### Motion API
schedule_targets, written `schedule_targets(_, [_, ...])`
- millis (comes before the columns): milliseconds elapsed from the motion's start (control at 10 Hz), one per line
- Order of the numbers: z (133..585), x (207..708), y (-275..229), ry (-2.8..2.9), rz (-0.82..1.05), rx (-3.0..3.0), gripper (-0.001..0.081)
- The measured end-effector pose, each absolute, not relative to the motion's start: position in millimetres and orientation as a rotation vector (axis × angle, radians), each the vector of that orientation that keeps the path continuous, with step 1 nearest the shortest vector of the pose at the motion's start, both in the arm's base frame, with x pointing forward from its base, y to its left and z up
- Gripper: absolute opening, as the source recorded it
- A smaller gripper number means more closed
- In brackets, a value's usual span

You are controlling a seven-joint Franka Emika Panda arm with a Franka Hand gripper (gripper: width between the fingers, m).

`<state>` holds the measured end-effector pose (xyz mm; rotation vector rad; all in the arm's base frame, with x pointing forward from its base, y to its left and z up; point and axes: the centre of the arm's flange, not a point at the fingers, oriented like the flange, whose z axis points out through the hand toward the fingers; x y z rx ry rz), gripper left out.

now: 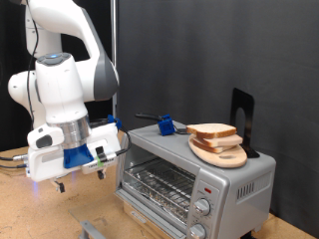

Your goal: Make a piece of toast with the oven

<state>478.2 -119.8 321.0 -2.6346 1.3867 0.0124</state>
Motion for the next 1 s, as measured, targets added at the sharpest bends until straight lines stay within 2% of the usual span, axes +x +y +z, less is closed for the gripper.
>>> schedule_targets(200, [322.9, 481.4, -116.4, 1.389, 0.011, -2.578, 0.0805])
schedule_targets(500, [361.1, 495.9, -90.5, 1.024, 0.099, -2.452, 0.0805])
schedule_targets(700, [390.0, 502.1, -73.8, 0.807, 0.039, -2.418, 0.0805])
schedule_targets(1000, [425.9, 503.9, -48.7, 0.771, -0.013, -2.392, 0.0805])
